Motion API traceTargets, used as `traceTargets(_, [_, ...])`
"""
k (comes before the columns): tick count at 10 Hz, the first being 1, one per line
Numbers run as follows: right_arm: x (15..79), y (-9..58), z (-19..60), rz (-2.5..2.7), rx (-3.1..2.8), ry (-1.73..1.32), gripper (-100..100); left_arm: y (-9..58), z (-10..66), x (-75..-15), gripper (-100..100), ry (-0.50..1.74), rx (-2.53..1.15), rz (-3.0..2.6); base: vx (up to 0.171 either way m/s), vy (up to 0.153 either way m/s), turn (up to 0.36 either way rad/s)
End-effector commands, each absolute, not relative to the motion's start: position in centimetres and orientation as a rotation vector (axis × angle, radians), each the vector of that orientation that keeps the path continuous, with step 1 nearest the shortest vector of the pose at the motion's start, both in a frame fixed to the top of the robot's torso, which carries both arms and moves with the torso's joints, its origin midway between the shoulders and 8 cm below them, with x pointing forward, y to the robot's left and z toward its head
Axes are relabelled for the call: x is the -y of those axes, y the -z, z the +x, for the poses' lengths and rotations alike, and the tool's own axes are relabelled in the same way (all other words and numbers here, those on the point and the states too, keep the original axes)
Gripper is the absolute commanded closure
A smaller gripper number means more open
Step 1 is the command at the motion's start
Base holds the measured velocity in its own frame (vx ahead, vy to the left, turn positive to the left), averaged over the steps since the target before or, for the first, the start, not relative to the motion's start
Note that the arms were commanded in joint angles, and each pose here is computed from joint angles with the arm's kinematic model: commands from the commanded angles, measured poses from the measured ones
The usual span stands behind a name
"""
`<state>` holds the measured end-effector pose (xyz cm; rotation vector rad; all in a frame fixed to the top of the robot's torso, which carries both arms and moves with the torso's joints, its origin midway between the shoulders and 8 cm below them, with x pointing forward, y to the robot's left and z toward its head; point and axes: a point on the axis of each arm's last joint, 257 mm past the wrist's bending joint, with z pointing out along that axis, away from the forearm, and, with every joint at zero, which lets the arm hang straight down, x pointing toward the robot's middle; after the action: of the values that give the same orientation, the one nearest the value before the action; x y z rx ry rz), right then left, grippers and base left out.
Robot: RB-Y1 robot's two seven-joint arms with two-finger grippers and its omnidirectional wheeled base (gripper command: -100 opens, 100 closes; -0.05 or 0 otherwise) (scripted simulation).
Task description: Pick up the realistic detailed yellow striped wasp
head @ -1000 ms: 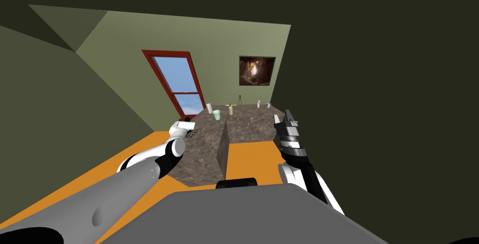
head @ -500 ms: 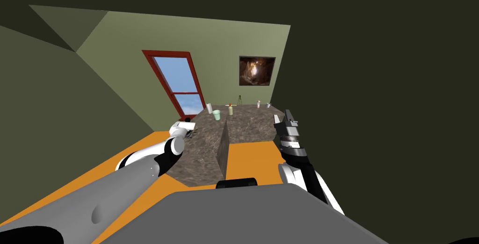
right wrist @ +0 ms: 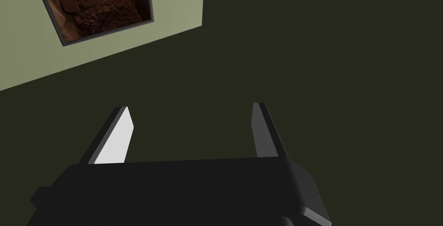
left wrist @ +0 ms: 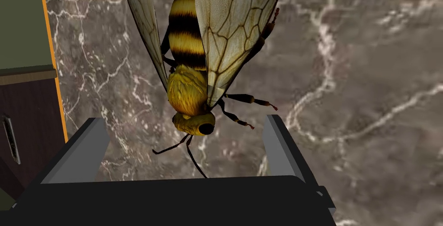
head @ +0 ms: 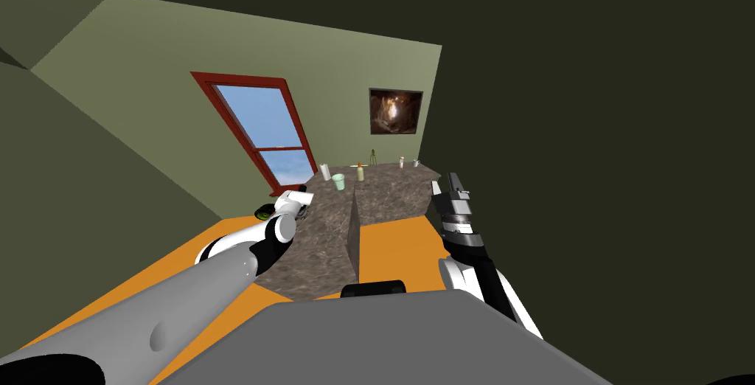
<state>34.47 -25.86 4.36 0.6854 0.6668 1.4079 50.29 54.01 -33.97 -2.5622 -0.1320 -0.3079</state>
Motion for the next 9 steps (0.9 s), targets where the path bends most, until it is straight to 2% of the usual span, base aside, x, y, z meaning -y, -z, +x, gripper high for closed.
traceTargets(1, [25.9, -4.4, 34.5, 0.685, -0.667, -1.408, 0, 34.0, 50.1, -53.6, -100, 0.303, 0.173, -2.561, -0.054, 0.123, -0.139])
traceTargets(4, [25.9, -4.4, 34.5, 0.686, -0.667, -1.408, 0, 34.2, 49.7, -52.0, -100, 0.27, 0.248, -2.548, -0.091, 0.151, -0.212])
traceTargets(9, [25.9, -4.4, 34.5, 0.685, -0.667, -1.408, 0, 34.1, 49.3, -50.5, -100, 0.25, 0.35, -2.523, -0.079, 0.119, -0.166])
